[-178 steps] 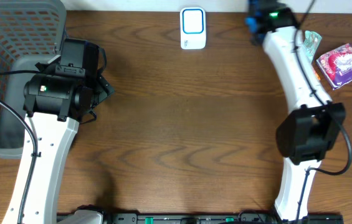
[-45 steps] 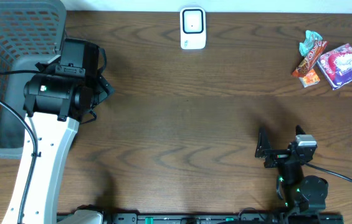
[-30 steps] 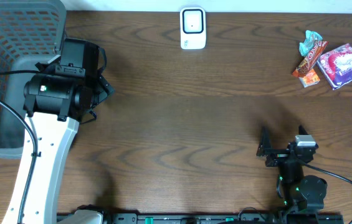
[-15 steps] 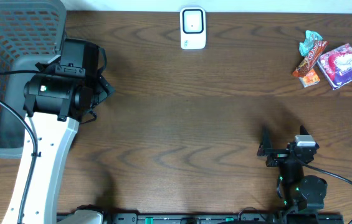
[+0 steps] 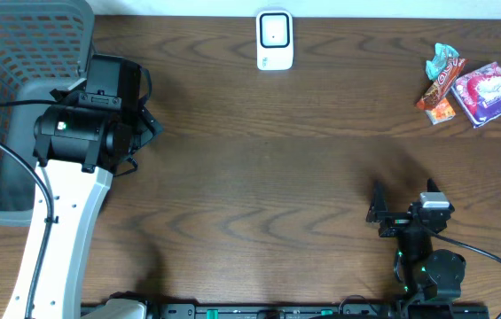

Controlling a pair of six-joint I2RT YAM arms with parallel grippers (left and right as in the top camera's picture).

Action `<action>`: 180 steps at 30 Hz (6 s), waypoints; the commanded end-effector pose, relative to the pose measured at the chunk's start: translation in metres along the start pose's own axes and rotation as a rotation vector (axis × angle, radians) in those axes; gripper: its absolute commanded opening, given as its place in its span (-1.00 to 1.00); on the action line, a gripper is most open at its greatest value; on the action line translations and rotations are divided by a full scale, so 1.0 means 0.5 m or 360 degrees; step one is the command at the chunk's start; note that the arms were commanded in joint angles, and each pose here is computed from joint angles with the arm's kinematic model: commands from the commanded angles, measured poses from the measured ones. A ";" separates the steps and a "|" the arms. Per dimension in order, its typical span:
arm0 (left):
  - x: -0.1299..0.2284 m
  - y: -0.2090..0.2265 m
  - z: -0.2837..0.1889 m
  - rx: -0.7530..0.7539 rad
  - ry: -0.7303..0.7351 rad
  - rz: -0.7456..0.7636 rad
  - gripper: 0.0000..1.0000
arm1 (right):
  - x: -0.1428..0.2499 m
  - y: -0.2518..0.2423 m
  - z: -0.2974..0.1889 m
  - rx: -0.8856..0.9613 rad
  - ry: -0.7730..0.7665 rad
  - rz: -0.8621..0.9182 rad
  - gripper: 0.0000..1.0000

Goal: Scan the item barcode

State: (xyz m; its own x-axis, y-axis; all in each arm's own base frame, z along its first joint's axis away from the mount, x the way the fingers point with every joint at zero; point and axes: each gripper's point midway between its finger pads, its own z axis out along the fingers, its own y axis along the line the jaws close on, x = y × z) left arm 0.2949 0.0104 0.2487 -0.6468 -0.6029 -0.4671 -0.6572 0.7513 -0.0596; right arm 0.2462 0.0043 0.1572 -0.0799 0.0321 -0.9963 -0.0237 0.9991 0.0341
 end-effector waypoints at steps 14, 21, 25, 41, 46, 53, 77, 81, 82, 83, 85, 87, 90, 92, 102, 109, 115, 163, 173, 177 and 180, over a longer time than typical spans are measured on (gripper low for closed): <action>-0.008 0.008 -0.005 -0.0018 -0.0033 -0.0017 0.96 | 0.001 -0.003 0.000 0.0018 -0.0008 -0.0077 0.98; -0.008 0.008 -0.005 -0.0018 -0.0033 -0.0017 0.96 | 0.001 -0.003 0.000 0.0018 -0.0008 -0.0077 0.99; -0.008 0.008 -0.005 -0.0018 -0.0033 -0.0017 0.96 | 0.001 -0.003 0.000 0.0018 -0.0008 -0.0077 0.98; -0.006 0.009 -0.003 -0.0028 -0.0024 -0.0004 0.96 | 0.001 -0.003 0.000 0.0018 -0.0008 -0.0077 0.99; 0.003 0.019 -0.006 -0.0050 0.0001 0.0010 0.95 | 0.001 -0.003 0.000 0.0018 -0.0008 -0.0077 0.99; 0.018 0.038 -0.008 -0.0014 -0.0040 0.0061 0.96 | 0.001 -0.003 0.000 0.0018 -0.0008 -0.0077 0.99; 0.197 -0.006 -0.066 0.1257 -0.0690 0.0865 0.96 | 0.001 -0.003 0.000 0.0018 -0.0007 -0.0077 0.99; 0.218 -0.001 -0.032 0.1239 -0.0647 0.0870 0.96 | 0.001 -0.003 0.000 0.0018 -0.0007 -0.0077 0.99; 0.220 0.001 -0.029 0.1239 -0.0658 0.0867 0.96 | 0.001 -0.003 0.000 0.0018 -0.0007 -0.0077 0.99; 0.218 0.004 -0.028 0.1236 -0.0680 0.0858 0.96 | 0.001 -0.003 0.000 0.0018 -0.0007 -0.0077 0.99; 0.216 0.009 -0.026 0.1239 -0.0728 0.0838 0.96 | 0.001 -0.003 0.000 0.0018 -0.0007 -0.0077 0.99; 0.213 0.014 -0.022 0.1237 -0.0771 0.0816 0.96 | 0.001 -0.003 0.000 0.0018 -0.0007 -0.0077 0.99; 0.217 0.030 -0.003 0.1208 -0.0797 0.0778 0.96 | 0.001 -0.003 0.000 0.0018 -0.0007 -0.0077 0.99; 0.223 0.039 0.016 0.1186 -0.0804 0.0757 0.96 | 0.001 -0.003 0.000 0.0018 -0.0007 -0.0077 0.98; 0.212 0.038 0.072 0.1231 -0.1052 0.0678 0.96 | 0.001 -0.003 0.000 0.0018 -0.0007 -0.0077 0.99; 0.195 0.024 0.074 0.1306 -0.1285 0.0657 0.96 | 0.001 -0.003 0.000 0.0018 -0.0007 -0.0077 0.99; 0.193 0.021 0.082 0.1324 -0.1349 0.0651 0.95 | 0.001 -0.003 0.000 0.0018 -0.0007 -0.0077 0.98; 0.177 0.073 0.155 0.0942 -0.1346 0.0650 0.96 | 0.001 -0.003 0.000 0.0018 -0.0007 -0.0077 0.98; 0.178 0.072 0.155 0.0956 -0.1338 0.0633 0.96 | 0.001 -0.003 0.000 0.0018 -0.0007 -0.0077 0.99; 0.178 0.071 0.154 0.0957 -0.1339 0.0633 0.95 | 0.001 -0.003 0.000 0.0018 -0.0007 -0.0077 0.98; 0.176 0.071 0.152 0.0959 -0.1348 0.0631 0.96 | 0.001 -0.003 0.000 0.0018 -0.0007 -0.0077 0.99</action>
State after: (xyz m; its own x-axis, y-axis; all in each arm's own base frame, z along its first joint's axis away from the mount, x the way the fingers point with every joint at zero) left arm 0.2447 0.0032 0.1534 -0.1048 -0.0747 -0.9917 -0.0081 0.9972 -0.0743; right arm 0.2463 0.0032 0.1575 -0.0759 -0.0057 -0.9971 -0.0202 0.9998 -0.0042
